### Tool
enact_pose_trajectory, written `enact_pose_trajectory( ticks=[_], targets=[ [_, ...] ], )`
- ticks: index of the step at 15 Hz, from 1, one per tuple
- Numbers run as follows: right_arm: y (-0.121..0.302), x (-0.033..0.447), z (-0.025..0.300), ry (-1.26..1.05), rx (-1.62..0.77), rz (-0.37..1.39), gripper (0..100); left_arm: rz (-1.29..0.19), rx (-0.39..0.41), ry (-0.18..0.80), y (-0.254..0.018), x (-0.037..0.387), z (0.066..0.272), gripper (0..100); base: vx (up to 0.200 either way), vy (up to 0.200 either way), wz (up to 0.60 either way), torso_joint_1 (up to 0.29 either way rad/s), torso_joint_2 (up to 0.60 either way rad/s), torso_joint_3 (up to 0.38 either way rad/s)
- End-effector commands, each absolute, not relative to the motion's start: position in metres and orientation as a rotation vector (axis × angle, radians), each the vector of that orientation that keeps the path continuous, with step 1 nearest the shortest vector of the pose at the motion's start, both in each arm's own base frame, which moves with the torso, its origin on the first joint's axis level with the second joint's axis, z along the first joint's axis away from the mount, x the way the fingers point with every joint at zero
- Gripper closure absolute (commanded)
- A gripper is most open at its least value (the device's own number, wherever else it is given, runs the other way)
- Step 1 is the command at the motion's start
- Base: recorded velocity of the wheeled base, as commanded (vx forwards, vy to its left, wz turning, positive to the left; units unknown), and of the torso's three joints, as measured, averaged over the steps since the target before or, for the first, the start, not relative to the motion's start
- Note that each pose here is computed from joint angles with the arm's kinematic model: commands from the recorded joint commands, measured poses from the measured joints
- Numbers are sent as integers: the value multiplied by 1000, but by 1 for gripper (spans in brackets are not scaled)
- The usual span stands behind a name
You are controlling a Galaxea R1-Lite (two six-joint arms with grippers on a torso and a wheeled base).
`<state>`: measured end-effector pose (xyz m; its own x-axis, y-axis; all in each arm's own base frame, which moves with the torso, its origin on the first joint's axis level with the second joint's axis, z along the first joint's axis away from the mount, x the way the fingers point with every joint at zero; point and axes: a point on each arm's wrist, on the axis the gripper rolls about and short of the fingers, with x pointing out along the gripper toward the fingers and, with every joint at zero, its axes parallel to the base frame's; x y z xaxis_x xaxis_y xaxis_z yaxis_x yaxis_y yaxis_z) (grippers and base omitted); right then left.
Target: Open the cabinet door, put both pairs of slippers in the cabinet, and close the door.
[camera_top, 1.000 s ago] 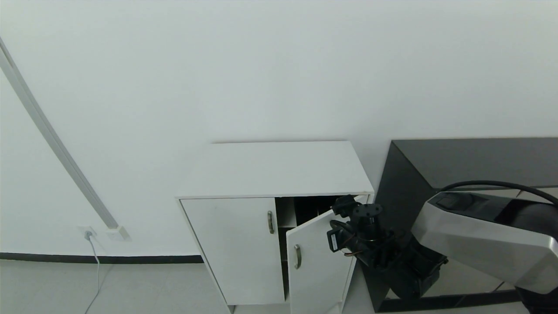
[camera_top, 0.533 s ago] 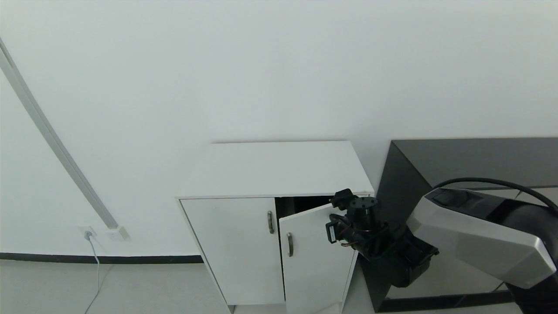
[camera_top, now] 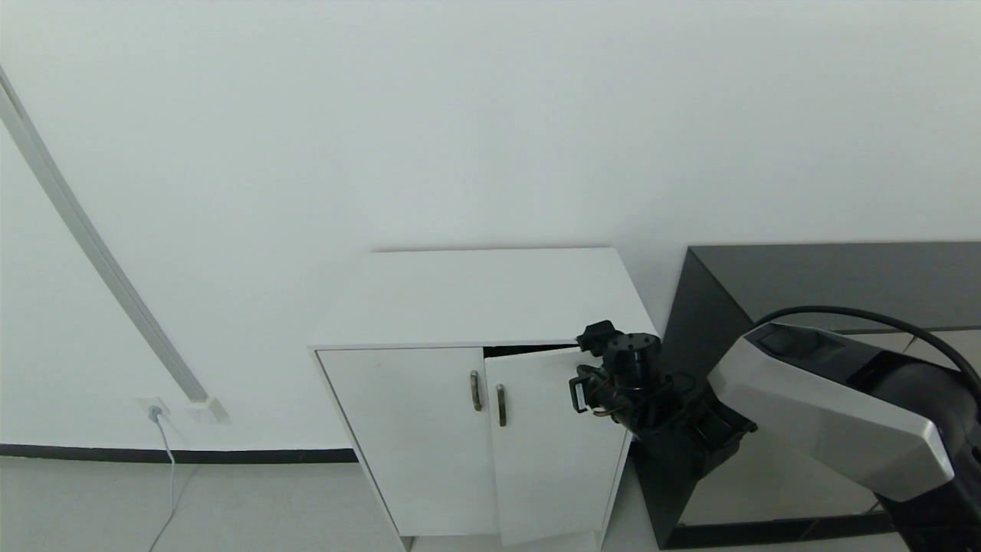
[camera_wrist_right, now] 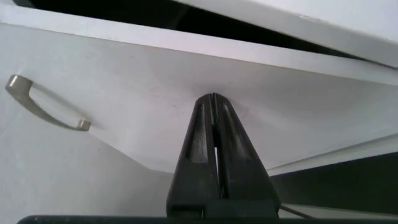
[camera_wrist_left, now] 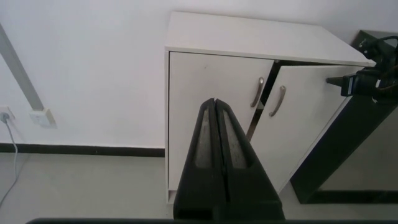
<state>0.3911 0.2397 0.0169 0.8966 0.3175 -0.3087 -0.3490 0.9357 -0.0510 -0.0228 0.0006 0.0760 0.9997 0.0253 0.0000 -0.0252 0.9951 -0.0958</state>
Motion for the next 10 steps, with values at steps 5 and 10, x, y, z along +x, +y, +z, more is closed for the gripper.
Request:
enact_pose_trajectory(
  ticks=[5,10],
  targets=[
    [245,399,23,290,-103,345,100,26,-97,-1,1,-23,76,100,0,0,0,0,0,0],
    [245,402,21,295,-105,339,100,26,-97,-1,1,-23,76,100,0,0,0,0,0,0]
  ],
)
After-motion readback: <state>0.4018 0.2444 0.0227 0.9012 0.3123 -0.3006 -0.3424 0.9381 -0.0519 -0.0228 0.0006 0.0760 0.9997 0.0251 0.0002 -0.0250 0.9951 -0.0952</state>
